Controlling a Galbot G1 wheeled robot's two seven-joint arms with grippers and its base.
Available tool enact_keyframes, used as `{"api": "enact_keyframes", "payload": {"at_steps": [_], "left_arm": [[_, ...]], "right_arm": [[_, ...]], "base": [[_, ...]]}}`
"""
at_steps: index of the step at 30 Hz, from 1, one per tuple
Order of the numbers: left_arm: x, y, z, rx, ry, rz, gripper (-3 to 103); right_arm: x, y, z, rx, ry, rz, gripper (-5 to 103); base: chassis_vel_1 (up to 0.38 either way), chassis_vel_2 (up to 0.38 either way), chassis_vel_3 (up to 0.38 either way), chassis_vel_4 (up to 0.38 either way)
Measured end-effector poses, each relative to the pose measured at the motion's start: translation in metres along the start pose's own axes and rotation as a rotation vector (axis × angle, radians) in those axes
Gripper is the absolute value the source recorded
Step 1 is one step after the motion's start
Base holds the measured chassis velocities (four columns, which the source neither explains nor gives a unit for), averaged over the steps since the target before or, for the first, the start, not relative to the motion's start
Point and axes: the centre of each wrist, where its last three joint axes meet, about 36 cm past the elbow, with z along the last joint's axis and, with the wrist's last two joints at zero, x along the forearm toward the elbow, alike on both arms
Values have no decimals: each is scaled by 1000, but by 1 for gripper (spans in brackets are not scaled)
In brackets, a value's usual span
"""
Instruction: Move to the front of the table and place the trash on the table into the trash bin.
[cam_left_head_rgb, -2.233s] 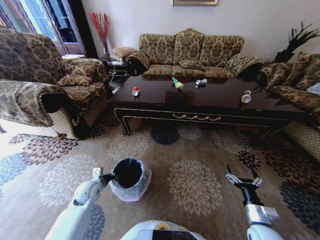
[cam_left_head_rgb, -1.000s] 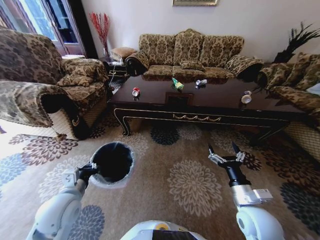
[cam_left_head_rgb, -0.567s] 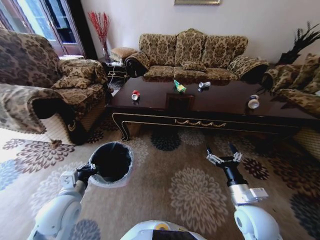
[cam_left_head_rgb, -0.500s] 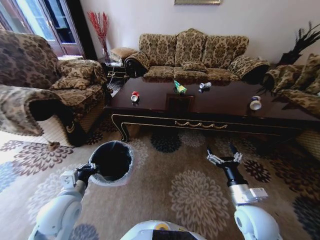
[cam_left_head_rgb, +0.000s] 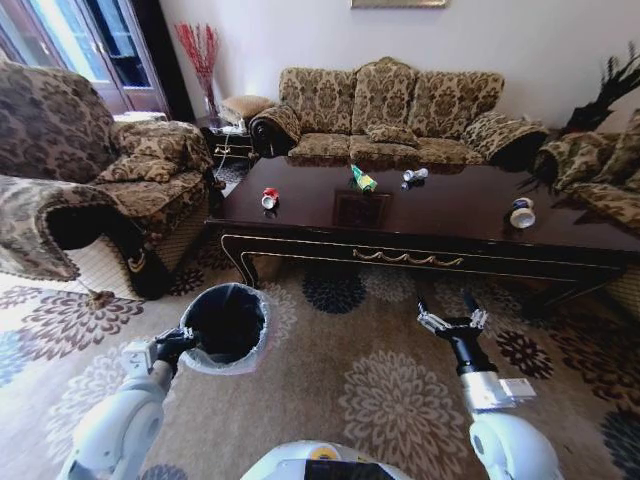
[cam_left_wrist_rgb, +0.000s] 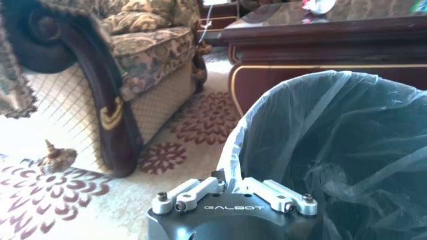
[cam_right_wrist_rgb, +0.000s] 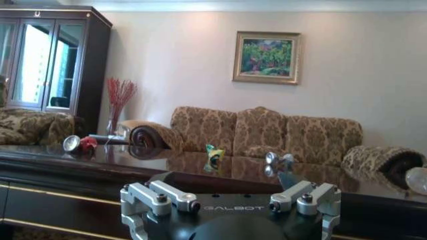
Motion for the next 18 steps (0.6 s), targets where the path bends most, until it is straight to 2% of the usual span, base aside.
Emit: {"api": "enact_keyframes", "payload": {"at_steps": [7,10,12,13,18], "left_arm": [[-3,2,5,10,12,-11,2],[-7,4,11,39,-24,-12,2],[-12,8,16,79,-93,5,2],[-13,11,16,78,-114,15,2],[-14,14,15,69,-139,28,2]], "right_arm": [[2,-8,3,13,12,13,100],[3,-11,5,18,20,19,100],[4,-13,7,22,23,23,100],[5,-14,8,24,24,25,100],[8,-18,12,29,29,34,100]], "base": [[51,53,53,48],[73,87,93,81],[95,85,96,78],[76,79,63,64],[30,24,25,25]]}}
